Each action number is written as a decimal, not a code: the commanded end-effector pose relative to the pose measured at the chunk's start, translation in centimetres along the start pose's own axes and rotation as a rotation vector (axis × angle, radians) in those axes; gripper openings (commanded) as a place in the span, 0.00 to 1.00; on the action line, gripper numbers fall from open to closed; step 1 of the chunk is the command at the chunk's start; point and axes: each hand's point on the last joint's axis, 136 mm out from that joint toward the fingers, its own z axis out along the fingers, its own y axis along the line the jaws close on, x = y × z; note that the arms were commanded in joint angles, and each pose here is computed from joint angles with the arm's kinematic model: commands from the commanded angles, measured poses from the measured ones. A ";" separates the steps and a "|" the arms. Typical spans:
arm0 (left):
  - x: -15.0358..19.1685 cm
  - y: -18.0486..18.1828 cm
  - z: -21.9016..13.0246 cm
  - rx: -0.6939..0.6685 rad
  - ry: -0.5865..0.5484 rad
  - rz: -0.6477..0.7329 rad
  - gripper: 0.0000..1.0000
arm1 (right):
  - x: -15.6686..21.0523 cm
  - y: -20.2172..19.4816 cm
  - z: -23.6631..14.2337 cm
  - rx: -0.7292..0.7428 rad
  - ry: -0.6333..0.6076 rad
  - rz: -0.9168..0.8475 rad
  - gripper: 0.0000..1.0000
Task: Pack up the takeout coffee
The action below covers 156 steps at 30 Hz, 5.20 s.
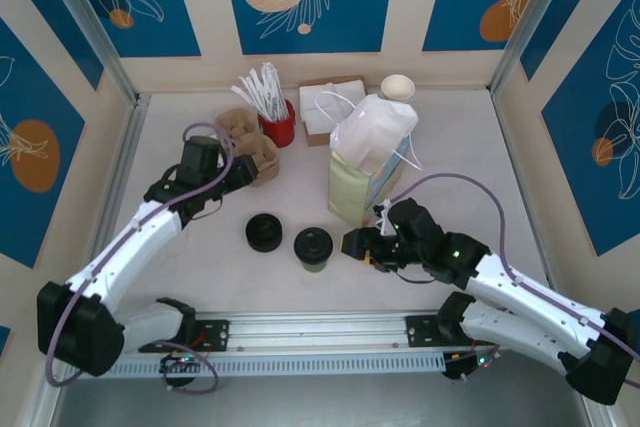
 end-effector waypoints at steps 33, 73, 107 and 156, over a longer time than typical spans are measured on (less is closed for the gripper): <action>-4.1 2.2 8.2 -0.005 0.030 -0.150 0.41 | -1.3 -1.2 -4.9 -0.070 -0.046 0.032 0.60; -5.0 0.5 8.5 0.078 0.005 -0.247 0.12 | -1.6 -1.3 -4.7 -0.099 -0.045 0.063 0.59; -4.5 -8.8 -17.4 0.543 -0.187 0.078 0.09 | -2.5 8.9 -11.9 -0.399 -0.190 -0.284 0.59; 7.7 -16.9 -22.1 1.110 0.035 0.294 0.09 | -1.3 18.0 -10.4 -0.627 -0.157 -0.660 0.55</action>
